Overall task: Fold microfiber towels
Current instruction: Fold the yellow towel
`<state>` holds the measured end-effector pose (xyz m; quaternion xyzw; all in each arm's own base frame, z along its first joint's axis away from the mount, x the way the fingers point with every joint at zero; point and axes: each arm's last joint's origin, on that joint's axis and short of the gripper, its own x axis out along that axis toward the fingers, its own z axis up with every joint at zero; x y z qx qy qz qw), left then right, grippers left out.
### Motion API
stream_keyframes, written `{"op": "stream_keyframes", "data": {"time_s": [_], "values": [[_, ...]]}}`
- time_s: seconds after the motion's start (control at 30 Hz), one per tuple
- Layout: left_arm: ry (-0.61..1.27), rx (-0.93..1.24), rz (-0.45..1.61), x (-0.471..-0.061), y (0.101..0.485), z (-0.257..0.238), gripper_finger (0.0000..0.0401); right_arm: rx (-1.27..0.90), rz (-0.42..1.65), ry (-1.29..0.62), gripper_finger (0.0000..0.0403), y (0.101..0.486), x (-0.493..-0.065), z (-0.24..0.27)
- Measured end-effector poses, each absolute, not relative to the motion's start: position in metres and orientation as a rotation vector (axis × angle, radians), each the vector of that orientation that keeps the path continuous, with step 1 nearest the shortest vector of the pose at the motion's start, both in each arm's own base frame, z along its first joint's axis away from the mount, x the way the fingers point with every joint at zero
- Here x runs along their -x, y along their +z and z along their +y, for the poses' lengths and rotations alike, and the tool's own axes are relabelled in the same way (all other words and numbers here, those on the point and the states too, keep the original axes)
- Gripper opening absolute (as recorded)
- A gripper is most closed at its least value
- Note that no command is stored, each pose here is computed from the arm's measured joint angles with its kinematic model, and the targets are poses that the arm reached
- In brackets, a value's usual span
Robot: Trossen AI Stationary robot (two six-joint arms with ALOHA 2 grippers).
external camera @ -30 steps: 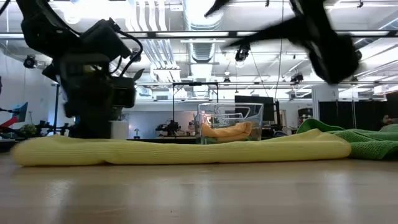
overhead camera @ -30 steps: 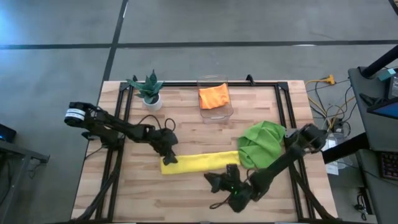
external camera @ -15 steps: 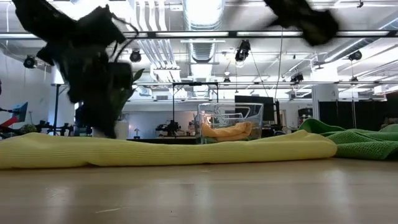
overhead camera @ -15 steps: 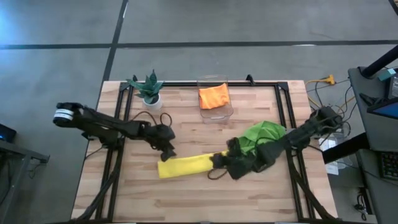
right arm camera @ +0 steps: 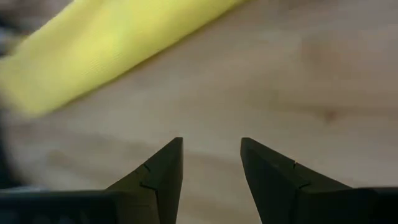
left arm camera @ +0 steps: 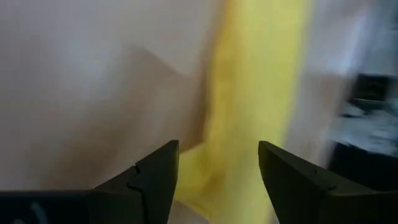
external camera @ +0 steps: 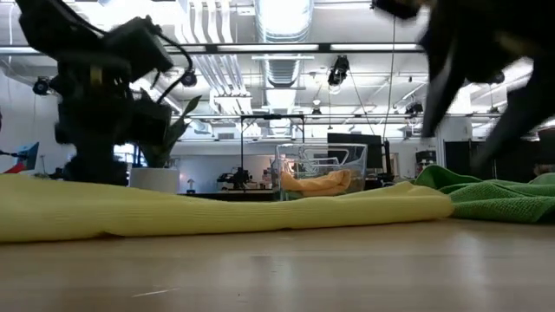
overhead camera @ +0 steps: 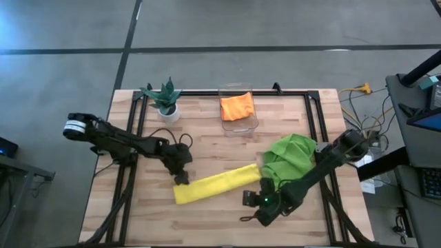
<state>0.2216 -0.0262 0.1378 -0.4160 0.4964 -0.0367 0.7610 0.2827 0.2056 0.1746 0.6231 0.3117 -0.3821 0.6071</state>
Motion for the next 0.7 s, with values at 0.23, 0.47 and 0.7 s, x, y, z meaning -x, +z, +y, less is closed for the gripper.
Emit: {"op": "stream_keyframes", "data": {"time_s": [0.23, 0.47, 0.7], "values": [[-0.203, 0.978, 1.094, -0.214, 0.153, -0.042, 0.0205, -1.377, 0.745, -1.005, 0.0157, 0.138, -0.279, 0.188], [-0.235, 0.993, 1.045, -0.211, 0.167, -0.046, 0.0205, -1.512, 0.523, -0.934, 0.0157, 0.115, -0.289, 0.163], [-0.209, 0.999, 1.0, -0.209, 0.174, -0.045, 0.0205, -1.555, 0.45, -0.945, 0.0157, 0.102, -0.287, 0.144]]}}
